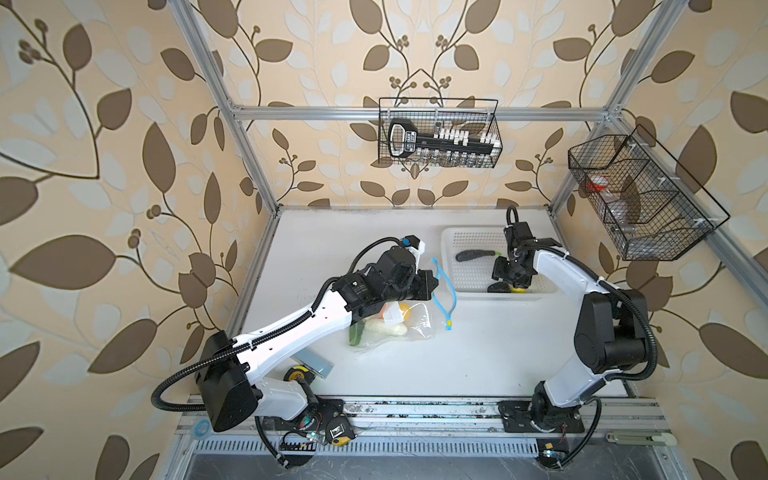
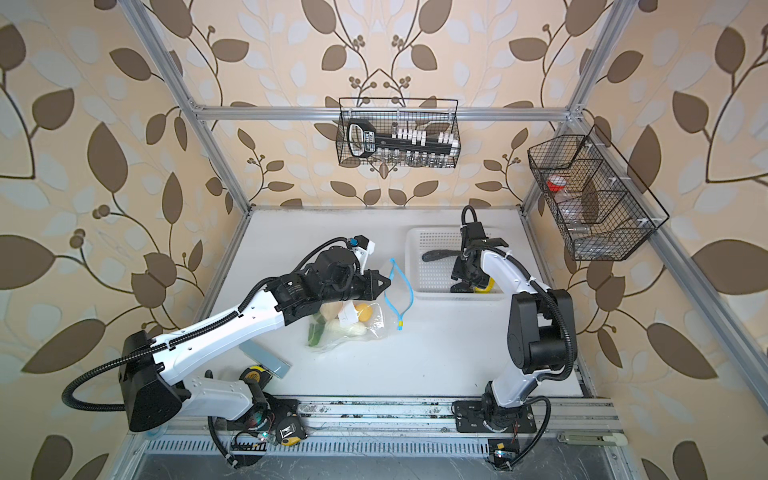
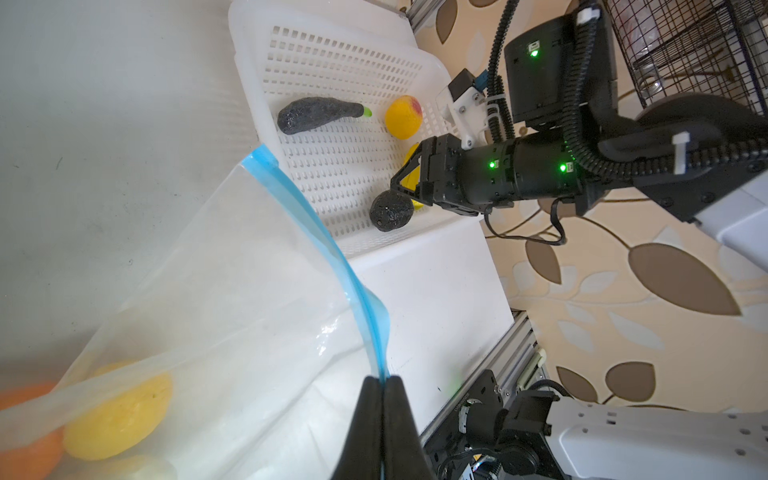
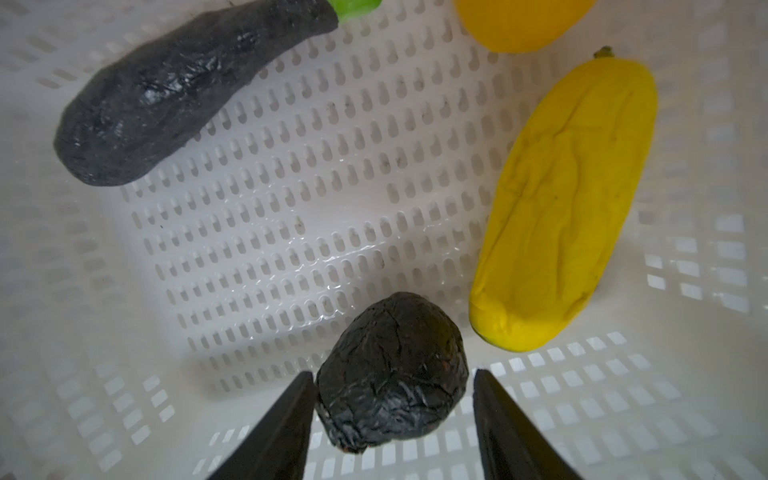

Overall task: Place the food in the zip-top bag and seal the zipper
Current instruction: 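Move the right gripper back into the basket over the dark avocado, then close the right gripper on the dark avocado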

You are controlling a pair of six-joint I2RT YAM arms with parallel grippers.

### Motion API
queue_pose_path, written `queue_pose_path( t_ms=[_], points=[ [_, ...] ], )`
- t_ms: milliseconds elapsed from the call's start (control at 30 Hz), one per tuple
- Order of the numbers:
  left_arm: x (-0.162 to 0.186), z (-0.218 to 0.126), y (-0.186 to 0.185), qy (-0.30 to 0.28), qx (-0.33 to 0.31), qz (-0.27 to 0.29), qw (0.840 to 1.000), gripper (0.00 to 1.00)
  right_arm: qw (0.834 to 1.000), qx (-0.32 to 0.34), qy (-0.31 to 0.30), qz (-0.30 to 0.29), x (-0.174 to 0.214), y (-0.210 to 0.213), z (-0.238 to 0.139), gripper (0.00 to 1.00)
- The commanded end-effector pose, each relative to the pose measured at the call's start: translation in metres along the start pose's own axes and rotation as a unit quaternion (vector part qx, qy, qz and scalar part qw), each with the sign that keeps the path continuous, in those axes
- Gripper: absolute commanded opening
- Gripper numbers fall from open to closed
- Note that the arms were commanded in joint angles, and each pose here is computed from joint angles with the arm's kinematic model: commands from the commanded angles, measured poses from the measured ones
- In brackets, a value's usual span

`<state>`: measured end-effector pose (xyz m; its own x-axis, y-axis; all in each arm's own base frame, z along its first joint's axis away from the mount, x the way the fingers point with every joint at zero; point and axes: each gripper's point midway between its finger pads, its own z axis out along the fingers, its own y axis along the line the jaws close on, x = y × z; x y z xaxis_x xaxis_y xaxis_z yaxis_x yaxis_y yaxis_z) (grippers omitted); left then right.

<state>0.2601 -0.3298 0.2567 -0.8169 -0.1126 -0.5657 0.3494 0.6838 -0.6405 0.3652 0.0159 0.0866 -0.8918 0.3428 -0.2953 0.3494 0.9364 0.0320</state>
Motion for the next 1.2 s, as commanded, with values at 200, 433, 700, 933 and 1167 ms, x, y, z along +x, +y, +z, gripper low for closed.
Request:
queue_pose_path(
  t_ms=[200, 433, 700, 933, 1167],
  points=[
    [-0.008, -0.007, -0.007, -0.014, 0.019, 0.01, 1.0, 0.0, 0.999, 0.008, 0.025, -0.02, 0.017, 0.011, 0.023, 0.64],
    [-0.008, -0.008, -0.006, -0.015, 0.016, 0.009, 1.0, 0.0, 0.999, 0.011, 0.035, -0.032, 0.022, 0.019, 0.036, 0.67],
    [-0.008, -0.008, -0.004, -0.016, 0.013, 0.009, 1.0, 0.0, 0.998, 0.001, 0.041, -0.042, 0.025, 0.031, 0.044, 0.73],
    [-0.008, -0.008, -0.004, -0.017, 0.011, 0.009, 1.0, 0.0, 0.998, -0.012, 0.05, -0.048, 0.029, 0.042, 0.048, 0.74],
    [-0.008, -0.008, -0.004, -0.018, 0.01, 0.008, 1.0, 0.0, 0.997, -0.033, 0.048, -0.041, 0.028, 0.05, 0.044, 0.67]
  ],
)
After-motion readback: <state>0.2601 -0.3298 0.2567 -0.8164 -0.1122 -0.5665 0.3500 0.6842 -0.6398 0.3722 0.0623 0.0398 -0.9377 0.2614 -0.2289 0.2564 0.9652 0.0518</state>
